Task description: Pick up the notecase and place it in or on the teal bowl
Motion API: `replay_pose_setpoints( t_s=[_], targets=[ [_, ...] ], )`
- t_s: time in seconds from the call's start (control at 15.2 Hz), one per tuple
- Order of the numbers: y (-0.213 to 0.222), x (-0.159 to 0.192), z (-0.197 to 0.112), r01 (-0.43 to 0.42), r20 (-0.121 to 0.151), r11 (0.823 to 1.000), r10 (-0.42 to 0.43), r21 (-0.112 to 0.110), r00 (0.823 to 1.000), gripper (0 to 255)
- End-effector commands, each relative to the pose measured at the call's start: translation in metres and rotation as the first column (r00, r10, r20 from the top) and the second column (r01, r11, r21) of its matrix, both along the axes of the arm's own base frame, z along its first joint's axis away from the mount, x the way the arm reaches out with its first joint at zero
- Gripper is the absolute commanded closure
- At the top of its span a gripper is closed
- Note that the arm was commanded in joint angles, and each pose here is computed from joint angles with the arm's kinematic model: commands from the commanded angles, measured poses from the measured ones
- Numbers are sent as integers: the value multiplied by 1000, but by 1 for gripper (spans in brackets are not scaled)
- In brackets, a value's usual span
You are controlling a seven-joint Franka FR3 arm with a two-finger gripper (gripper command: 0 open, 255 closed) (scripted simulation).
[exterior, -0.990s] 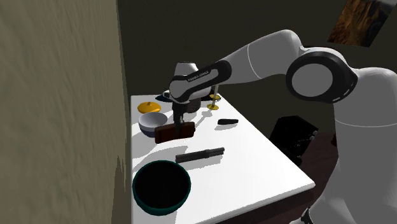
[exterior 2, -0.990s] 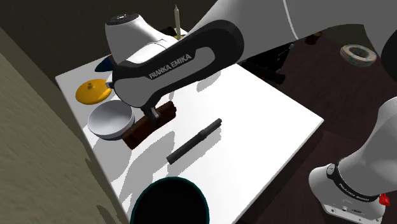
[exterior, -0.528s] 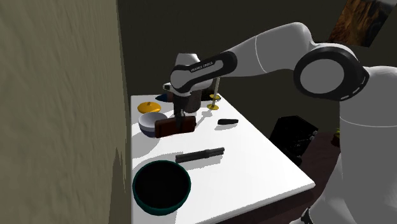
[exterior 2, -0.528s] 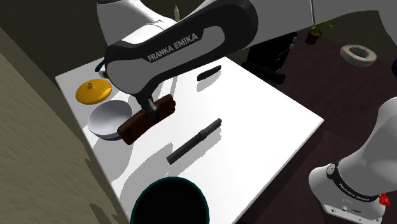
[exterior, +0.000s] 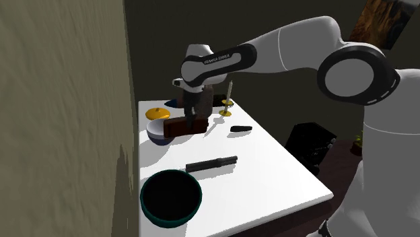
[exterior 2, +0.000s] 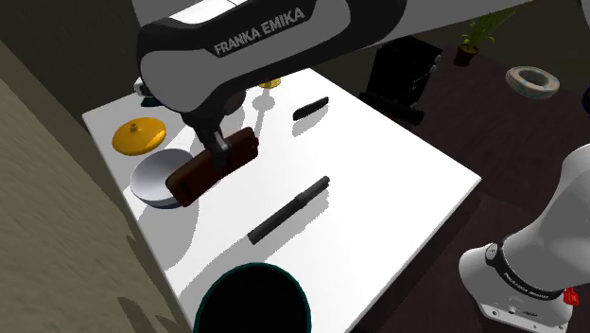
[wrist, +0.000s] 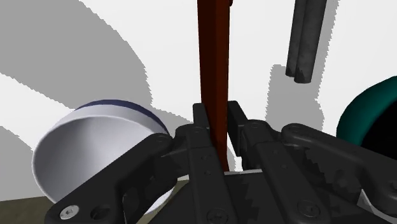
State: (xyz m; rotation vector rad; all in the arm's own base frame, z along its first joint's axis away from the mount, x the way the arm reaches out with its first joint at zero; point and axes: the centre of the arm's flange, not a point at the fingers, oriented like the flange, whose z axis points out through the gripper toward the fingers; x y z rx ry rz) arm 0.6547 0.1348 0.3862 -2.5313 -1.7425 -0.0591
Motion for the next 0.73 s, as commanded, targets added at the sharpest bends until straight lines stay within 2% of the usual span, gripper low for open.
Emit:
replay_pose_setpoints(
  t_s=[0.0, 0.66],
  targets=[
    [-1, 0, 11, 0, 0, 1000, 0, 0, 1000, 255],
    [-1, 0, 61, 0, 0, 1000, 0, 0, 1000, 255]
  ],
)
